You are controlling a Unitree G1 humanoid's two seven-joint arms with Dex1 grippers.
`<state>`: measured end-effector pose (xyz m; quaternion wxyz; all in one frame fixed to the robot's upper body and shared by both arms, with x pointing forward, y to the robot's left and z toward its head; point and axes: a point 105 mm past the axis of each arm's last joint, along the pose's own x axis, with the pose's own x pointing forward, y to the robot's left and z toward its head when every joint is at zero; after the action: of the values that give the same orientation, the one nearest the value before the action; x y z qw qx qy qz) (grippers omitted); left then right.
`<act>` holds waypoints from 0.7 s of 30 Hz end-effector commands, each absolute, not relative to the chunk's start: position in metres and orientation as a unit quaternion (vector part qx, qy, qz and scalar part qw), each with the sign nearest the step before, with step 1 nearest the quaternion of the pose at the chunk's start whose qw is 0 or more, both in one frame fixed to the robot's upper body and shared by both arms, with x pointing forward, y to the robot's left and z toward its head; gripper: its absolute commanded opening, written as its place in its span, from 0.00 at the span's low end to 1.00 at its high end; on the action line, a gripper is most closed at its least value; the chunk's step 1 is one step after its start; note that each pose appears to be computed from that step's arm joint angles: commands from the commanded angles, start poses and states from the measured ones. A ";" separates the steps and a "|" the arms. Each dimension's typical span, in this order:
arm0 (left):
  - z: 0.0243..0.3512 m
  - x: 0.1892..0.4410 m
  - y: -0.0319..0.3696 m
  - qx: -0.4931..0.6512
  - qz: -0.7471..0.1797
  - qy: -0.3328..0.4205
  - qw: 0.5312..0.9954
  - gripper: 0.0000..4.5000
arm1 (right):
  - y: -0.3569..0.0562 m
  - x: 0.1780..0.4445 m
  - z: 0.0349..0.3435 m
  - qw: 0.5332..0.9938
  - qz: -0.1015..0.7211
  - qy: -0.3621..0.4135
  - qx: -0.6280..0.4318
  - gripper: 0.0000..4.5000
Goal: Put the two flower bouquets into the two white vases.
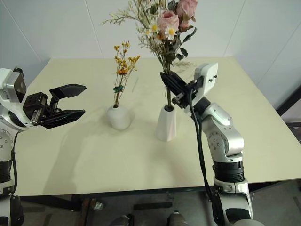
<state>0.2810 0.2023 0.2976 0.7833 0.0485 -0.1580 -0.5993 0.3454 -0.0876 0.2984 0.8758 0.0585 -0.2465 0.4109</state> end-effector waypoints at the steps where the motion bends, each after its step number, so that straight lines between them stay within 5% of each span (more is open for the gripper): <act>1: 0.304 0.274 0.199 0.067 -0.603 -0.172 0.776 1.00 | -0.087 0.335 0.306 0.864 0.420 -0.272 0.055 0.03; 21: 0.304 0.277 0.196 0.068 -0.604 -0.173 0.775 1.00 | -0.096 0.348 0.273 0.886 0.393 -0.240 0.059 0.03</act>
<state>0.2822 0.1997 0.2959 0.7827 0.0463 -0.1554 -0.6009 0.3527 -0.0936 0.2667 0.8897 0.0640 -0.2193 0.3953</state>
